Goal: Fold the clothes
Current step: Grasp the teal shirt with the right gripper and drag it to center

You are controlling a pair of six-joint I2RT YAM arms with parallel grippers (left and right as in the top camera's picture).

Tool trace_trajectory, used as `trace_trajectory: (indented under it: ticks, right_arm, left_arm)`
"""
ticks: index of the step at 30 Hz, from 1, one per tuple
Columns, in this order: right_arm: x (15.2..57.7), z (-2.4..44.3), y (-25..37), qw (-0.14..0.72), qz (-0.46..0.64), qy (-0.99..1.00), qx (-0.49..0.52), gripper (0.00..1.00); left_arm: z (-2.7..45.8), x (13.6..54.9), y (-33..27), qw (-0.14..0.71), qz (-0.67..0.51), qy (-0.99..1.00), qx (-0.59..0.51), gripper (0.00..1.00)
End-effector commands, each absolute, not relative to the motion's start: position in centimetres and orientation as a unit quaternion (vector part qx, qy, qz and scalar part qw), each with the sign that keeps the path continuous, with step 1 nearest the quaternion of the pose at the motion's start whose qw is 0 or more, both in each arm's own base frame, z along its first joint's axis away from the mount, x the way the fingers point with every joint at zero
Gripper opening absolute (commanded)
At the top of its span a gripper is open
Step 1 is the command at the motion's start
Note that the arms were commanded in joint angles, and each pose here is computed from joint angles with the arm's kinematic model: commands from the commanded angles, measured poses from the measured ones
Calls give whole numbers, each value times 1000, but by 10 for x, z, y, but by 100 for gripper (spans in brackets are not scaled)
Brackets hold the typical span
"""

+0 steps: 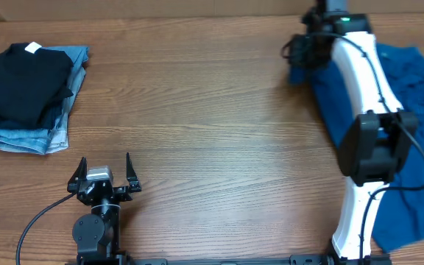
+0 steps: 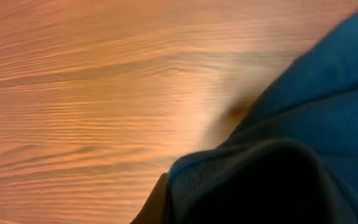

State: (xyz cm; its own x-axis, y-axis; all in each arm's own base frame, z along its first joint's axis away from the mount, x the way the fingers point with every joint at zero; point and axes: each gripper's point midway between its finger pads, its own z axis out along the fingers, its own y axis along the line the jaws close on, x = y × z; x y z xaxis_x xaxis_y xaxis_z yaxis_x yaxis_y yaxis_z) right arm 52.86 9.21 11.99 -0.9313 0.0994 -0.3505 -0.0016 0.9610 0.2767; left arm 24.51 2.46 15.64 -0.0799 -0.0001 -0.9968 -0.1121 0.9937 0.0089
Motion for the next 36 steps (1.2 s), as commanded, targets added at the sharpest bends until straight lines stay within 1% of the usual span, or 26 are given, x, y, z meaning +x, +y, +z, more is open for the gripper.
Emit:
trace_trajectory:
  ticks: [1, 4, 7, 9, 13, 15, 17, 20, 21, 22, 23, 24, 25, 26, 29, 32, 33, 35, 36]
  right_arm:
    - [530, 150, 168, 230, 168, 957, -49, 4]
    - [520, 151, 229, 246, 187, 945, -104, 4]
    - [498, 151, 295, 256, 208, 930, -163, 4]
    - [470, 149, 345, 252, 220, 916, -221, 4]
    - [409, 138, 415, 231, 231, 887, -326, 4]
    - [383, 135, 436, 227, 224, 875, -365, 4]
    - [366, 135, 451, 224, 224, 868, -382, 4]
    - [352, 135, 463, 221, 228, 862, -396, 4]
    - [349, 135, 464, 220, 229, 861, -397, 6]
    - [346, 135, 466, 216, 232, 860, -400, 30]
    - [343, 135, 467, 213, 238, 858, -402, 58]
    - [341, 136, 469, 208, 246, 856, -404, 79]
    - [340, 138, 470, 208, 250, 854, -405, 97]
    - [340, 140, 471, 209, 252, 853, -406, 100]
    - [346, 166, 468, 225, 257, 850, -401, 100]
    - [362, 211, 455, 265, 257, 846, -385, 100]
    - [372, 228, 443, 283, 246, 849, -372, 100]
    - [407, 268, 389, 321, 205, 876, -297, 100]
    - [417, 276, 370, 326, 192, 883, -277, 100]
  left_arm:
    - [157, 245, 25, 681, 40, 730, -43, 100]
    - [157, 245, 25, 681, 40, 730, -43, 100]
    - [157, 245, 25, 681, 40, 730, -43, 100]
    - [157, 245, 25, 681, 40, 730, -43, 100]
    - [157, 245, 25, 681, 40, 730, -43, 100]
    - [157, 245, 25, 681, 40, 730, -43, 100]
    - [157, 245, 25, 681, 40, 730, -43, 100]
    - [157, 245, 25, 681, 40, 730, -43, 100]
    - [157, 245, 25, 681, 40, 730, -43, 100]
    - [157, 245, 25, 681, 40, 730, -43, 100]
    - [157, 245, 25, 681, 40, 730, -43, 100]
    - [157, 245, 25, 681, 40, 730, -43, 100]
    - [157, 245, 25, 681, 40, 730, -43, 100]
    - [157, 245, 25, 681, 40, 730, -43, 100]
    - [157, 245, 25, 681, 40, 730, -43, 100]
    - [157, 245, 25, 681, 40, 730, -43, 100]
    - [157, 245, 25, 681, 40, 730, -43, 100]
    - [157, 245, 25, 681, 40, 730, -43, 100]
    - [157, 245, 25, 681, 40, 730, -43, 100]
